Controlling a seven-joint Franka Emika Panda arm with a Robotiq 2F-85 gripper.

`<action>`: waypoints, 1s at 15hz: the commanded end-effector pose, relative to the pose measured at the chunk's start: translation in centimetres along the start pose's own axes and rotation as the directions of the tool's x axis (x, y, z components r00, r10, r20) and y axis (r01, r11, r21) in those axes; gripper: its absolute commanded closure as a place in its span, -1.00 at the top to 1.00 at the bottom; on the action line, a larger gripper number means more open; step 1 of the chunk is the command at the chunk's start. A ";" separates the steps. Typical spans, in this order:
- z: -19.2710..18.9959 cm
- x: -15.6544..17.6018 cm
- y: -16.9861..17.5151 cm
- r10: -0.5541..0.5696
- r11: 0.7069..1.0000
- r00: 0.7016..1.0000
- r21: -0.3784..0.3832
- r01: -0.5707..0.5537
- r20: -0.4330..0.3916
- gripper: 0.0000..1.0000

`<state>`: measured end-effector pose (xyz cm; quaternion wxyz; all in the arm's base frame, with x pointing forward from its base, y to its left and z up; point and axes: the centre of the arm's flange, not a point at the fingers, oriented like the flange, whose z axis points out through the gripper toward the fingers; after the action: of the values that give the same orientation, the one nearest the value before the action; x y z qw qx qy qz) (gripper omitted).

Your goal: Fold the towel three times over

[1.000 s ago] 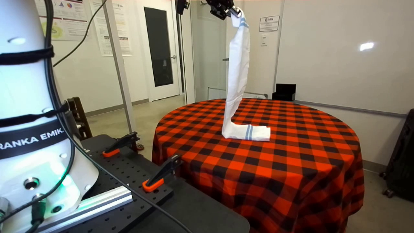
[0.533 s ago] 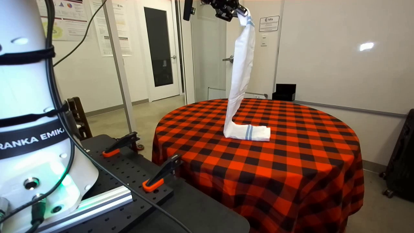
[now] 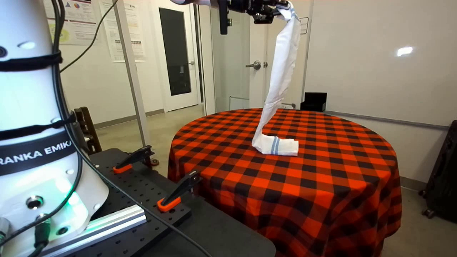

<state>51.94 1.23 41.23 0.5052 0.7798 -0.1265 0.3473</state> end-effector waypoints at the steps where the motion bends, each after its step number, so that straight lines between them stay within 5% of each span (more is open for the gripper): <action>1: 2.6 0.0 -3.7 -0.014 0.996 1.000 -0.093 0.013 -0.008 -0.97; 15: 6.2 -3.1 -11.4 -0.120 0.989 0.991 -0.095 0.114 -0.064 -0.97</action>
<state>56.91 0.70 31.29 0.5544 0.7562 -0.0878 0.3362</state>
